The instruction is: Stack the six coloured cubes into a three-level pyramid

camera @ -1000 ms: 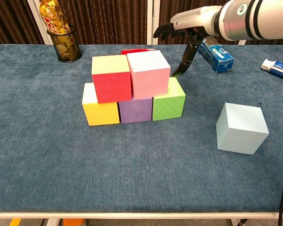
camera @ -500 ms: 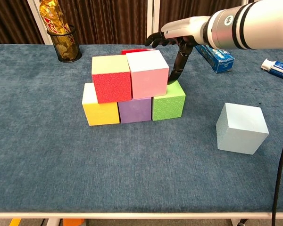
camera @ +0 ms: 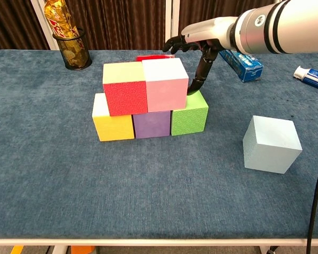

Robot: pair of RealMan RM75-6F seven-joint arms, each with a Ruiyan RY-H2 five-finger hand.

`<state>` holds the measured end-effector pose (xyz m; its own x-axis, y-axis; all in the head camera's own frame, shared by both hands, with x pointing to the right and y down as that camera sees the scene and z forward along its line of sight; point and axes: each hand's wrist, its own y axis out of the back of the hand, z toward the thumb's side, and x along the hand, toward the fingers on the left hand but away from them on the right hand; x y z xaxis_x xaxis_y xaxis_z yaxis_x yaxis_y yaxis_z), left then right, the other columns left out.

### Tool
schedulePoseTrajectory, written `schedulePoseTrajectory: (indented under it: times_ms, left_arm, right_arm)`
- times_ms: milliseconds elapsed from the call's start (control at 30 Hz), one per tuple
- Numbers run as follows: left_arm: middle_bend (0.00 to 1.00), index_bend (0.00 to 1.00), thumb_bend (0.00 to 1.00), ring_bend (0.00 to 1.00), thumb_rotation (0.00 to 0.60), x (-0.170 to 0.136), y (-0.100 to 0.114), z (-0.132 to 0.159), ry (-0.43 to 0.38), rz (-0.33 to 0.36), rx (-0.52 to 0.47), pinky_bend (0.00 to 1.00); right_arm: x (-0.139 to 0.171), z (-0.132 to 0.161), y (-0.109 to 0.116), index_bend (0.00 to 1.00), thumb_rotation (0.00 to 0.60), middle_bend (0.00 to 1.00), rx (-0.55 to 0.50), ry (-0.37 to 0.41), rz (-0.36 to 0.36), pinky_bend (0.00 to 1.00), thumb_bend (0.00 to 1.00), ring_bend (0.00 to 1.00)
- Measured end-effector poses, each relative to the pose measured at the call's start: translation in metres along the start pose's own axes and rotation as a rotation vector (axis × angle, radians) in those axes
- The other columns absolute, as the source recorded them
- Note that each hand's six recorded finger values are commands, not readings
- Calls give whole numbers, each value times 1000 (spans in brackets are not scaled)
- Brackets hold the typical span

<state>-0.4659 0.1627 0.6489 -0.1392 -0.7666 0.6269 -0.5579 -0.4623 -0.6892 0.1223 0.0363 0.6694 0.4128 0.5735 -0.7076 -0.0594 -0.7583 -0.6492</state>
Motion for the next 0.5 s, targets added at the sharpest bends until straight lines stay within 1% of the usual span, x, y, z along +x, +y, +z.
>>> schedulePoseTrajectory:
  times_ms: [167,267,400,500]
  left_arm:
    - [16,74,238,0,600,0,0,0,-1,-2,0,0]
    - [16,74,238,0,600,0,0,-1,3,-3,-1,0]
    - [16,74,239,0,600,1,1,1,2,-3,2,0]
    - [16,74,238,0,600,1,0,4,-5,-3,8,0]
  right_arm:
    - [4,-3,3,0,600,37,0,-5,0,0,71,0]
    - [12,-7,12,0,600,59,9,-6,-7,0,71,0]
    - [33,-16,35,0,600,113,36,-16,-39,0,51,0]
    - [53,-27,50,0,600,148,45,-39,-44,0,27,0]
